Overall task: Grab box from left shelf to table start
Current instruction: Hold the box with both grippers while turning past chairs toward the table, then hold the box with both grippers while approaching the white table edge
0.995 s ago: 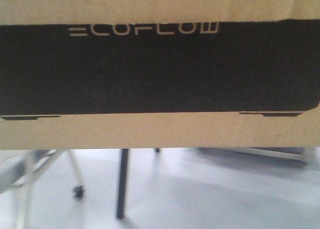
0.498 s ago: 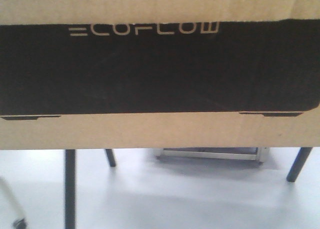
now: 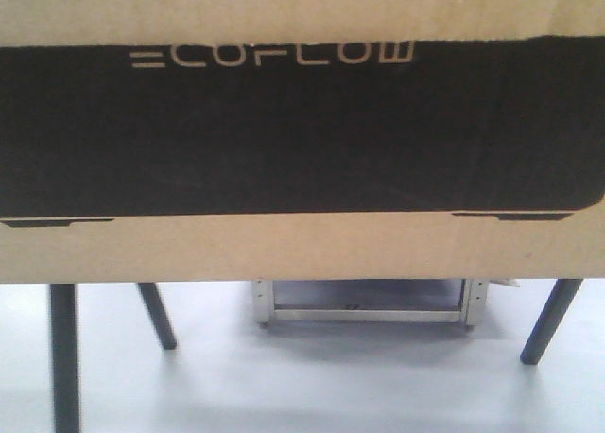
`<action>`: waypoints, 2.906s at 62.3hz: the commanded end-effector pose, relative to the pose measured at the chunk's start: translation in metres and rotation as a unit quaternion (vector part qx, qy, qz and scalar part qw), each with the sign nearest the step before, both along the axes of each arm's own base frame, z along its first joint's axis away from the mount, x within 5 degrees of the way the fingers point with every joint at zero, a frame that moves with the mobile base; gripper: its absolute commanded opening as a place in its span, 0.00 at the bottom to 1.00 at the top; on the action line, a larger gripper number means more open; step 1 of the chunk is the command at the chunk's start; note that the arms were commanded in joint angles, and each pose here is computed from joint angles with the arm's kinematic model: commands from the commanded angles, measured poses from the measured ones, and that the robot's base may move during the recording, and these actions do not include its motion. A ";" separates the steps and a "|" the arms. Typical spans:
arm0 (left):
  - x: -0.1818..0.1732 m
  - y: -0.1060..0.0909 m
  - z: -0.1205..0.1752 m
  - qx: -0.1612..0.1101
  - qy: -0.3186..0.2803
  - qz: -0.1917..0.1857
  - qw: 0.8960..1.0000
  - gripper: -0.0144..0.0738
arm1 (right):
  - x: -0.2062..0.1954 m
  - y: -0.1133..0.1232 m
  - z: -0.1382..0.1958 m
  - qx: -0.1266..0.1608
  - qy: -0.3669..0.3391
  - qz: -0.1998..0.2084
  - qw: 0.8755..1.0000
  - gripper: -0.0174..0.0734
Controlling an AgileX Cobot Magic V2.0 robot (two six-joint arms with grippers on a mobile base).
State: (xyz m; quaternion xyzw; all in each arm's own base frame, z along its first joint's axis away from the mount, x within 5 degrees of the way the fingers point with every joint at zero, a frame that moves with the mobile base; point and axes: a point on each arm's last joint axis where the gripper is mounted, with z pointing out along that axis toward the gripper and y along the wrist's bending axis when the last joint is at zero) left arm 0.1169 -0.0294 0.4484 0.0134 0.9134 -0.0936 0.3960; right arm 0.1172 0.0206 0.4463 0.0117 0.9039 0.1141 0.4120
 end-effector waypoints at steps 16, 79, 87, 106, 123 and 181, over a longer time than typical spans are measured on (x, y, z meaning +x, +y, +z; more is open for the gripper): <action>-0.003 -0.002 0.019 -0.040 -0.071 0.001 0.997 0.14 | 0.002 -0.004 0.017 -0.011 -0.075 -0.017 0.997 0.25; -0.003 -0.002 0.019 -0.042 -0.070 0.000 0.997 0.14 | 0.002 -0.004 0.017 -0.011 -0.075 -0.017 0.997 0.25; -0.003 -0.002 0.019 -0.042 -0.070 0.000 0.997 0.14 | 0.002 -0.004 0.017 -0.011 -0.075 -0.017 0.997 0.25; -0.003 -0.002 0.019 -0.042 -0.070 0.000 0.997 0.14 | 0.002 -0.004 0.017 -0.011 -0.075 -0.017 0.997 0.25; -0.003 -0.002 0.019 -0.042 -0.070 0.000 0.997 0.14 | 0.002 -0.004 0.017 -0.011 -0.075 -0.017 0.997 0.25; -0.003 -0.003 0.019 -0.045 -0.069 -0.002 0.997 0.14 | 0.002 -0.004 0.017 -0.011 -0.075 -0.017 0.997 0.25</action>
